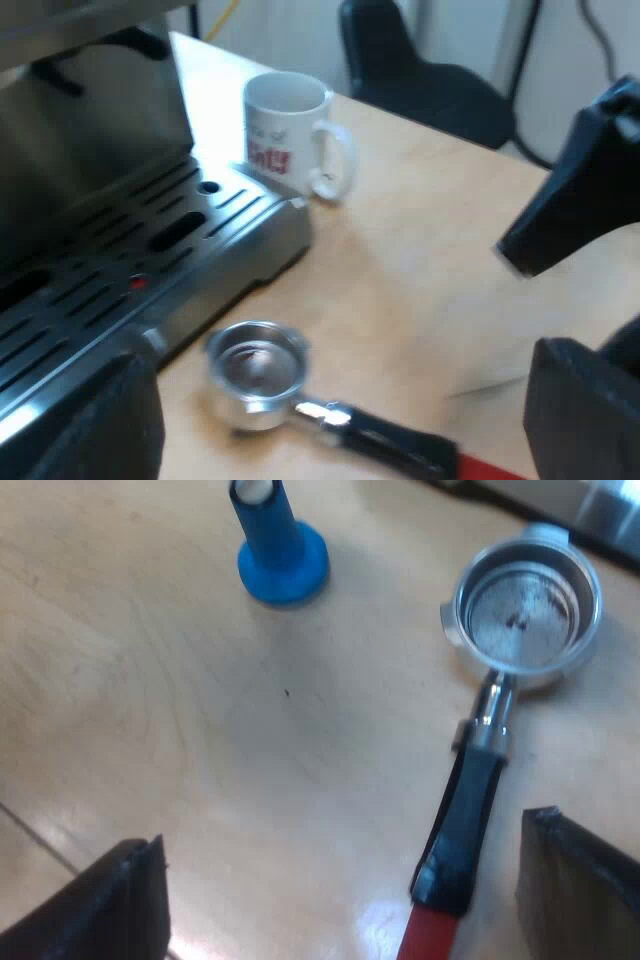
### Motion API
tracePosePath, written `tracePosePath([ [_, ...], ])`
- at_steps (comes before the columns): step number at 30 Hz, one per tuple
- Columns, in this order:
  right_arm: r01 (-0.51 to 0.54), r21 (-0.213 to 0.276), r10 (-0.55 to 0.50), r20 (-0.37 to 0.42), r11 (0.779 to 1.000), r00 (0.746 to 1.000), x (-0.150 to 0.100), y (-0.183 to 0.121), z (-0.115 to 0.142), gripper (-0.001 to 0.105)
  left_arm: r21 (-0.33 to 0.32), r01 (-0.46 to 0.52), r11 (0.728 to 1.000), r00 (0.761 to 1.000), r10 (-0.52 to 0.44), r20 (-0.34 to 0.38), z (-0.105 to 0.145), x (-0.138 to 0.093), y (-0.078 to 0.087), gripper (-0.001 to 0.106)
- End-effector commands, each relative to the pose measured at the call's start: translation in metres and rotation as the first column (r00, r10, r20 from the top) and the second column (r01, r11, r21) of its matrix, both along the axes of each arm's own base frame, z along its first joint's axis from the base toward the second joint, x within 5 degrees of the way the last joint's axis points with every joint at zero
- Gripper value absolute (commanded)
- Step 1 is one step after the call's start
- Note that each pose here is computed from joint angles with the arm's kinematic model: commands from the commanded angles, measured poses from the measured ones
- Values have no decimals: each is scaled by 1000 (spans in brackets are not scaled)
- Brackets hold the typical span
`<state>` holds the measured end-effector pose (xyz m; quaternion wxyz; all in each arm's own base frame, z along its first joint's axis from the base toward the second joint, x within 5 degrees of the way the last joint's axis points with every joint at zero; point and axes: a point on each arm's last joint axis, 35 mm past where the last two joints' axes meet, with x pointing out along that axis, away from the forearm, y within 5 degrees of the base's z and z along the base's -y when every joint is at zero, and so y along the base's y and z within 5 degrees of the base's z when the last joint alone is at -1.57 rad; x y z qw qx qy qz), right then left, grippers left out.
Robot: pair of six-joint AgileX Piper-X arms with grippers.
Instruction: Grind coffee beans and then tamp
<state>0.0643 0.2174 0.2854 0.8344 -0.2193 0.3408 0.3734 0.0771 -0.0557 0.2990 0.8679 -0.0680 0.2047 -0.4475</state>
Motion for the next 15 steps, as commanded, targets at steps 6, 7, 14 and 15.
tracePosePath([
  [6,-42,58,38,70,997,997,1,6,11,72,117,-198,973,979,203,-24,-9,1,7,79],
  [7,-44,57,40,72,997,997,1,6,11,72,137,-203,969,977,211,-41,-12,1,7,79],
  [14,-49,55,45,76,997,996,1,6,11,72,223,-243,944,962,264,-66,-20,11,5,79],
  [15,-49,58,45,77,997,996,1,6,11,72,223,-243,944,962,264,-66,-20,11,5,79],
])
